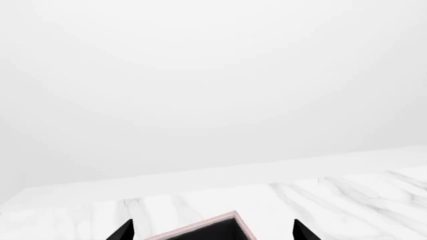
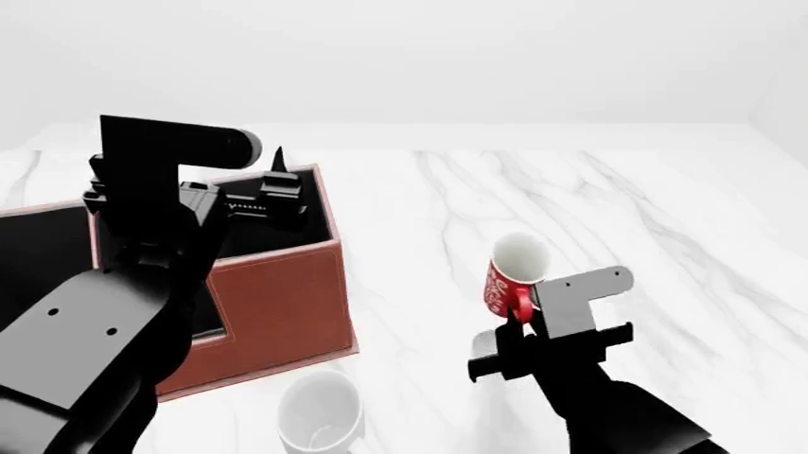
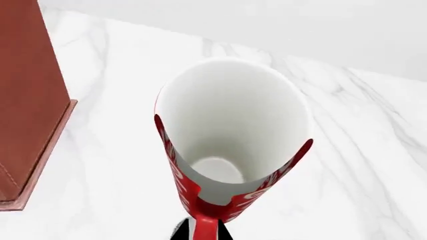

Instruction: Pick up the red mug and place it to the right of the caddy.

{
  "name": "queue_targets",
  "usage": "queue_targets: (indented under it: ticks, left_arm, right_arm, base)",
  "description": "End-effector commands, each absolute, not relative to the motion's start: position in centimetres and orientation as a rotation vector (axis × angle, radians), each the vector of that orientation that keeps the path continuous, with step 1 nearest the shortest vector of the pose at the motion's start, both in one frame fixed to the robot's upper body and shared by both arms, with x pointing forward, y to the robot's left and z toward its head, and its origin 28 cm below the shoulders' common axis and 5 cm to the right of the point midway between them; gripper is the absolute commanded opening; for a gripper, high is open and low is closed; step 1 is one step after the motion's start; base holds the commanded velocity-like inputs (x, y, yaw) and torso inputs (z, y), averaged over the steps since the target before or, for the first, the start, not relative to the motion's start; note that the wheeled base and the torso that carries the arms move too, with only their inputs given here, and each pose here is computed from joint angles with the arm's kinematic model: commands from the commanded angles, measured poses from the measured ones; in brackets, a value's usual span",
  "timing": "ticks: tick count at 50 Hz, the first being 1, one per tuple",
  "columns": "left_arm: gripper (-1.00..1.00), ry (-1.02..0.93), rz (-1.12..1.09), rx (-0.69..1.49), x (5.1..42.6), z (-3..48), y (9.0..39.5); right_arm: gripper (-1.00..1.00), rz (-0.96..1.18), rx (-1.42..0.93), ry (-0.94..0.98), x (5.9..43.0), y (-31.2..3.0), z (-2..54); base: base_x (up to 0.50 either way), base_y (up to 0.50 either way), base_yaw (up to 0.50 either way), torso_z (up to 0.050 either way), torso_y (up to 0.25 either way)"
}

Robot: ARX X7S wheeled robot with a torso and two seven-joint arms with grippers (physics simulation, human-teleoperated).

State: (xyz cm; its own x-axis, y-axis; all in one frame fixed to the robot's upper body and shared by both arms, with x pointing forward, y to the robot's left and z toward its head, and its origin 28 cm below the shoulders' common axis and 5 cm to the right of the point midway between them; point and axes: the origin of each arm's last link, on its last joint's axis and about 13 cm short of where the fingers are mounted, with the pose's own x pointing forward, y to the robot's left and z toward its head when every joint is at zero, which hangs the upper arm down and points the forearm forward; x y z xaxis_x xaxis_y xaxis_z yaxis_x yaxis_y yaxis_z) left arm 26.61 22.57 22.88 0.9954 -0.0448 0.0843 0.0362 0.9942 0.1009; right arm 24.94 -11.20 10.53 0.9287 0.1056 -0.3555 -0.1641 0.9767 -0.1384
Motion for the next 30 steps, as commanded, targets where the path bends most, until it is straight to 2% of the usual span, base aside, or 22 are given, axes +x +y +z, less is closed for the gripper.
queue_targets:
  ticks: [1, 10, 15, 30]
  left_arm:
    - [1.0, -0.085, -0.044, 0.1, 26.8, 23.0, 22.6]
    - [1.0, -0.081, -0.046, 0.097, 27.0, 22.8, 22.7]
    - [1.0, -0.077, -0.05, 0.096, 27.2, 22.7, 22.7]
    - [1.0, -0.071, -0.055, 0.095, 27.2, 22.6, 22.7]
  right_arm:
    - [-1.0, 0.259, -0.229, 0.291, 28.9, -8.6, 12.3]
    - [-1.0, 0.306, -0.254, 0.294, 33.4, -5.3, 12.3]
    - [-1.0, 0.331, -0.279, 0.257, 34.3, -3.7, 11.4]
    - [-1.0, 0.316, -0.25, 0.371, 36.8, -1.4, 8.8]
  base:
    - [0.0, 0.0, 0.0, 0.0, 0.0]
    - [0.0, 0.0, 0.0, 0.0, 0.001]
    - [0.0, 0.0, 0.0, 0.0, 0.0]
    - [0.0, 0.0, 0.0, 0.0, 0.001]
